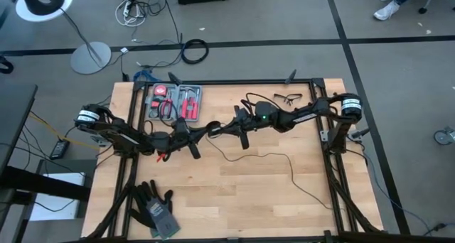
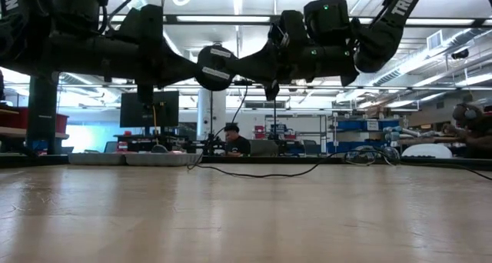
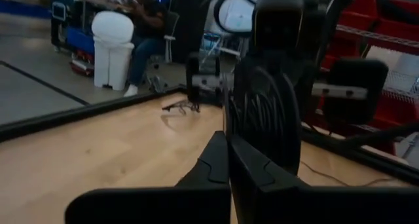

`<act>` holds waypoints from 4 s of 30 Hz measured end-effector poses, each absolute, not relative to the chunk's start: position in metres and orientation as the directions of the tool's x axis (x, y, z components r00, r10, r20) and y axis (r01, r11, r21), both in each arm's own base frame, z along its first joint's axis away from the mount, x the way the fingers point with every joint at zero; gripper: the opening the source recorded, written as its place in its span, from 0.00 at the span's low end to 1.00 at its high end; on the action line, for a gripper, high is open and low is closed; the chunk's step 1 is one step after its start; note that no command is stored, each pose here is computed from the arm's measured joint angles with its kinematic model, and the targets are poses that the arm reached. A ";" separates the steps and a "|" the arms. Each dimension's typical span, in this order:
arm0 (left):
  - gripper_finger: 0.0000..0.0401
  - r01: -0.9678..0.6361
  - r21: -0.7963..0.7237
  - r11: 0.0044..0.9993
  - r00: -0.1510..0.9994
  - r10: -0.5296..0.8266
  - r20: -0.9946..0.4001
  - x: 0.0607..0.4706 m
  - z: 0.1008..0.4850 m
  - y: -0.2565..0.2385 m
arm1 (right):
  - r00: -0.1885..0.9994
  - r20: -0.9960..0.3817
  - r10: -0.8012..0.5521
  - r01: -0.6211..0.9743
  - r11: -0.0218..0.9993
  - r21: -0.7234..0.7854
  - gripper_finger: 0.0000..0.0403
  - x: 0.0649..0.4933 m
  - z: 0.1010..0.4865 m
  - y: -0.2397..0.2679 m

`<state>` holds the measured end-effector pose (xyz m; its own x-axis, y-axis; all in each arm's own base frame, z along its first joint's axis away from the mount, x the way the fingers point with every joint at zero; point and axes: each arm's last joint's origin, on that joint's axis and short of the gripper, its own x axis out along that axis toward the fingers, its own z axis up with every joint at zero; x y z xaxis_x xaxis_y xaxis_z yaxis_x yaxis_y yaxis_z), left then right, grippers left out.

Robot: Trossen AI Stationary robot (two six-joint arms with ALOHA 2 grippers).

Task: Coil cords
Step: Coil the black wire on the black spool

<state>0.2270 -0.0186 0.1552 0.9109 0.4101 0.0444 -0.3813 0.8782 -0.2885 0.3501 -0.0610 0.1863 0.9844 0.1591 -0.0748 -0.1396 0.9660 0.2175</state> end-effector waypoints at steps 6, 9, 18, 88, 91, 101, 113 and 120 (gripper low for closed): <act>0.00 -0.364 -0.304 0.880 0.921 0.389 0.022 0.228 0.153 -0.019 | 0.985 -0.085 0.148 -0.128 0.971 0.203 0.00 0.348 0.190 -0.063; 0.00 -0.350 -0.309 0.884 0.927 0.375 0.020 0.228 0.152 -0.019 | 0.984 -0.084 0.154 -0.134 0.970 0.203 0.00 0.348 0.190 -0.063; 0.00 -0.334 -0.363 0.870 0.935 0.356 -0.006 0.229 0.150 -0.014 | 0.985 -0.083 0.154 -0.136 0.972 0.193 0.00 0.348 0.190 -0.063; 0.00 -0.590 -0.349 0.728 0.746 0.657 0.111 0.261 0.191 0.002 | 0.945 -0.185 -0.270 0.296 0.946 0.132 0.11 0.316 0.120 -0.017; 0.00 -0.589 -0.342 0.732 0.751 0.652 0.104 0.261 0.190 0.002 | 0.950 -0.126 -0.286 0.295 0.954 0.058 0.11 0.334 0.130 -0.023; 0.00 -0.549 -0.335 0.766 0.783 0.611 0.113 0.262 0.191 0.000 | 0.931 -0.049 -0.362 0.365 0.930 0.048 0.21 0.342 0.144 -0.051; 0.00 -0.550 -0.326 0.769 0.785 0.609 0.110 0.262 0.190 0.000 | 0.935 0.007 -0.355 0.354 0.934 0.060 0.28 0.342 0.150 -0.056; 0.00 -0.553 -0.320 0.769 0.786 0.609 0.106 0.262 0.190 0.000 | 0.950 -0.022 -0.311 0.312 0.949 0.038 0.28 0.343 0.147 -0.050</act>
